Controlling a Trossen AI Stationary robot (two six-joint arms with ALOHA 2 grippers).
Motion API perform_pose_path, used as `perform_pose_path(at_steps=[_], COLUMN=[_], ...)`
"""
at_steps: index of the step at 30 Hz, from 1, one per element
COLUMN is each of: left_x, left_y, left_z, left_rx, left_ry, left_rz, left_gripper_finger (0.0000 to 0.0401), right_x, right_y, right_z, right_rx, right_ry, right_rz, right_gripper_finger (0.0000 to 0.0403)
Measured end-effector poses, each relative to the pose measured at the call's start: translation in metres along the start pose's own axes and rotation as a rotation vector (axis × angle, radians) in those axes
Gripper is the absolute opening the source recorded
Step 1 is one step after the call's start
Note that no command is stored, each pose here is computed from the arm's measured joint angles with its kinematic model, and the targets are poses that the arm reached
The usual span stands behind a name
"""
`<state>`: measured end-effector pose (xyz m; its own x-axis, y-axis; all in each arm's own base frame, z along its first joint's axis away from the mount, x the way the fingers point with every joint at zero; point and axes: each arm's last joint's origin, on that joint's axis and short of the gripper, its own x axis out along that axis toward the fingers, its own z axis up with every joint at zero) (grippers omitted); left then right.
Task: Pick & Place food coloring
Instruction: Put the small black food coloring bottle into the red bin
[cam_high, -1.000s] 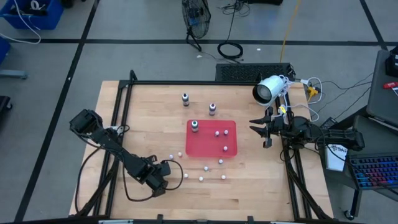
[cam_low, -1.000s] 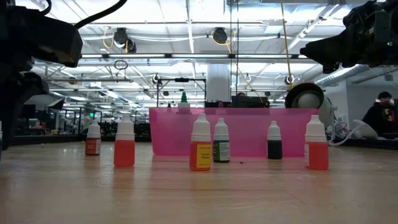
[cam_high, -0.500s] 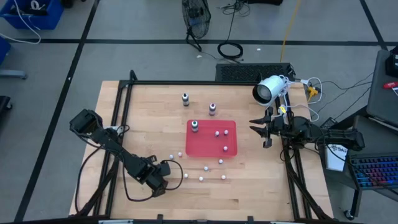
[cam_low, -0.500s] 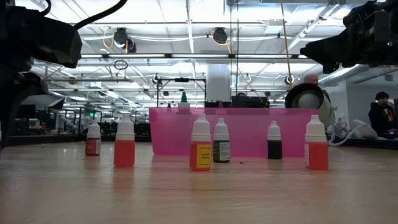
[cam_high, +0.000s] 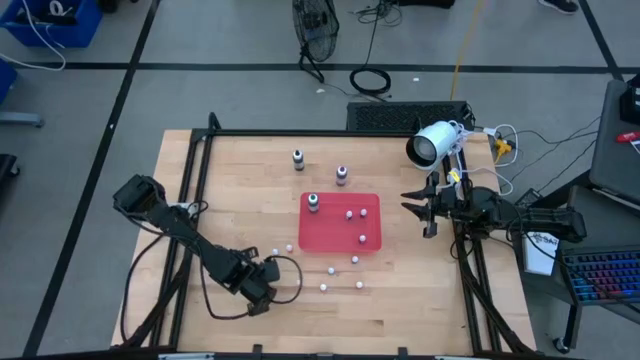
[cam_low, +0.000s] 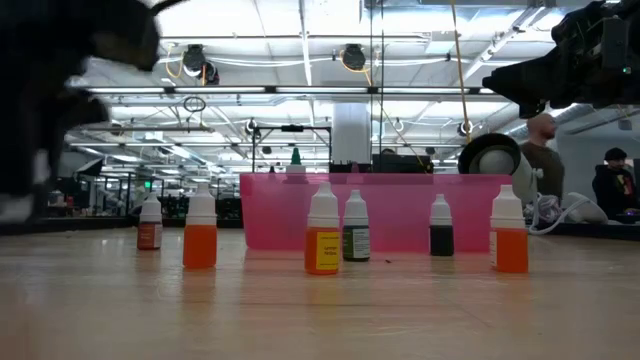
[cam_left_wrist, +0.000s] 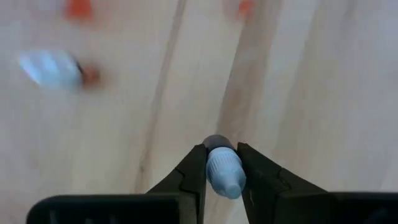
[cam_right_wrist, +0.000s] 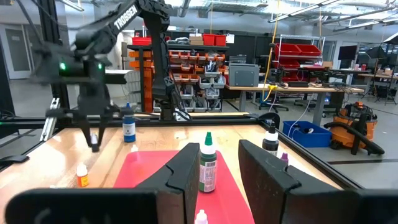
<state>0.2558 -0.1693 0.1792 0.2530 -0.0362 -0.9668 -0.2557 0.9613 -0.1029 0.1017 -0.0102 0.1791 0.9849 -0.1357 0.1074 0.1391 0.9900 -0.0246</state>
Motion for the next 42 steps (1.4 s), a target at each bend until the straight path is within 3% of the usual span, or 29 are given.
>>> perform_pose_path(at_steps=[5, 9, 13, 20, 25, 32, 42], left_x=[-0.049, -0.090, -0.105, -0.068, -0.027, 0.027, 0.058], left_y=[0.007, 0.028, 0.053, 0.077, 0.082, 0.099, 0.103], left_z=[0.053, 0.104, 0.151, 0.218, 0.241, 0.249, 0.246], left_rx=[0.093, 0.173, 0.275, 0.416, 0.430, 0.315, 0.296], left_ry=[-0.121, -0.289, -0.373, -0.301, -0.238, -0.117, -0.028], left_rz=[0.096, 0.154, 0.181, 0.147, 0.139, 0.061, 0.023], left_gripper_finger=[0.0073, 0.0073, 0.0073, 0.0072, 0.0072, 0.0072, 0.0071], right_x=[0.000, 0.000, 0.000, 0.000, 0.000, 0.000, 0.000], right_y=[0.000, 0.000, 0.000, 0.000, 0.000, 0.000, 0.000], right_z=[0.000, 0.000, 0.000, 0.000, 0.000, 0.000, 0.000], right_rx=[0.000, 0.000, 0.000, 0.000, 0.000, 0.000, 0.000], right_ry=[0.000, 0.000, 0.000, 0.000, 0.000, 0.000, 0.000], right_rz=[0.000, 0.000, 0.000, 0.000, 0.000, 0.000, 0.000], right_gripper_finger=[0.0100, 0.0100, 0.0100, 0.0100, 0.0100, 0.0100, 0.0100])
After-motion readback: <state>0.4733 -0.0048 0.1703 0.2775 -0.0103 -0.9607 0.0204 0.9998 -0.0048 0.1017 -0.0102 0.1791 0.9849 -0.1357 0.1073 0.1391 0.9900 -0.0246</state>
